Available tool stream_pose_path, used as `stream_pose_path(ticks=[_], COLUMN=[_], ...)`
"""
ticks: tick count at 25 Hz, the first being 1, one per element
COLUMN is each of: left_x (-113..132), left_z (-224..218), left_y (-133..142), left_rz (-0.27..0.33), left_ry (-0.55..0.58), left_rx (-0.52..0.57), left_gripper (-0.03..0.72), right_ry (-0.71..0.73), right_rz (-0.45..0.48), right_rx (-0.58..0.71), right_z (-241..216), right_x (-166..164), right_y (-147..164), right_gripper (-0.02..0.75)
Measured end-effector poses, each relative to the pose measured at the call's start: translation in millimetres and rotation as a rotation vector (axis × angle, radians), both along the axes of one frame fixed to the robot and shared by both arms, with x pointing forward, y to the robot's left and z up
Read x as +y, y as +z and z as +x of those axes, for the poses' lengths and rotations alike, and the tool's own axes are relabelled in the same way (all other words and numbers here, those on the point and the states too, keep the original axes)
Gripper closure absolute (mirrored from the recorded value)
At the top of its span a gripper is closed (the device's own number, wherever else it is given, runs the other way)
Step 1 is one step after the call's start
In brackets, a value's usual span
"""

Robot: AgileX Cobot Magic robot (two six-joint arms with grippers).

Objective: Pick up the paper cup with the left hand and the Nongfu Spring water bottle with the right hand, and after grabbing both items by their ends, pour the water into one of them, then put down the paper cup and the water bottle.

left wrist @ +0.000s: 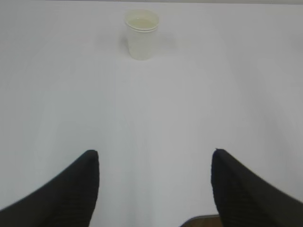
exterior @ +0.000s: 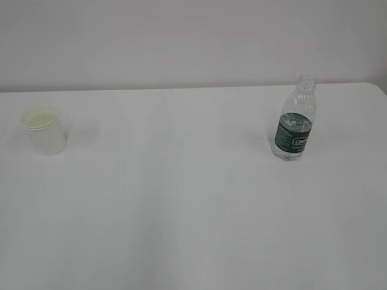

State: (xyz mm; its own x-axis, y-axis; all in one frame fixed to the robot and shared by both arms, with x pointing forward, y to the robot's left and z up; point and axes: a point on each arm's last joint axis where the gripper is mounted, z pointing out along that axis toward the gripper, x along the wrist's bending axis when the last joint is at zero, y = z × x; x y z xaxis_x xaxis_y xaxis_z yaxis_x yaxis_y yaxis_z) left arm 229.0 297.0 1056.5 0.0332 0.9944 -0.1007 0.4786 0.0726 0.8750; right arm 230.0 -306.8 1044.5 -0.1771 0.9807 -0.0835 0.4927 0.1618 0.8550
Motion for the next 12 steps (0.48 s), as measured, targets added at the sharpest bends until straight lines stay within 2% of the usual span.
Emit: stream_pose_path(ticks=[12], left_x=[0.0], left_z=[0.0], left_y=[0.0], left_rz=[0.000], left_ry=[0.001], left_rx=[0.000], left_gripper=[0.154], right_ry=[-0.057], right_rz=[0.000], right_rx=[0.000], right_z=[-0.4], right_x=[0.5], right_y=[0.0], right_gripper=[0.164])
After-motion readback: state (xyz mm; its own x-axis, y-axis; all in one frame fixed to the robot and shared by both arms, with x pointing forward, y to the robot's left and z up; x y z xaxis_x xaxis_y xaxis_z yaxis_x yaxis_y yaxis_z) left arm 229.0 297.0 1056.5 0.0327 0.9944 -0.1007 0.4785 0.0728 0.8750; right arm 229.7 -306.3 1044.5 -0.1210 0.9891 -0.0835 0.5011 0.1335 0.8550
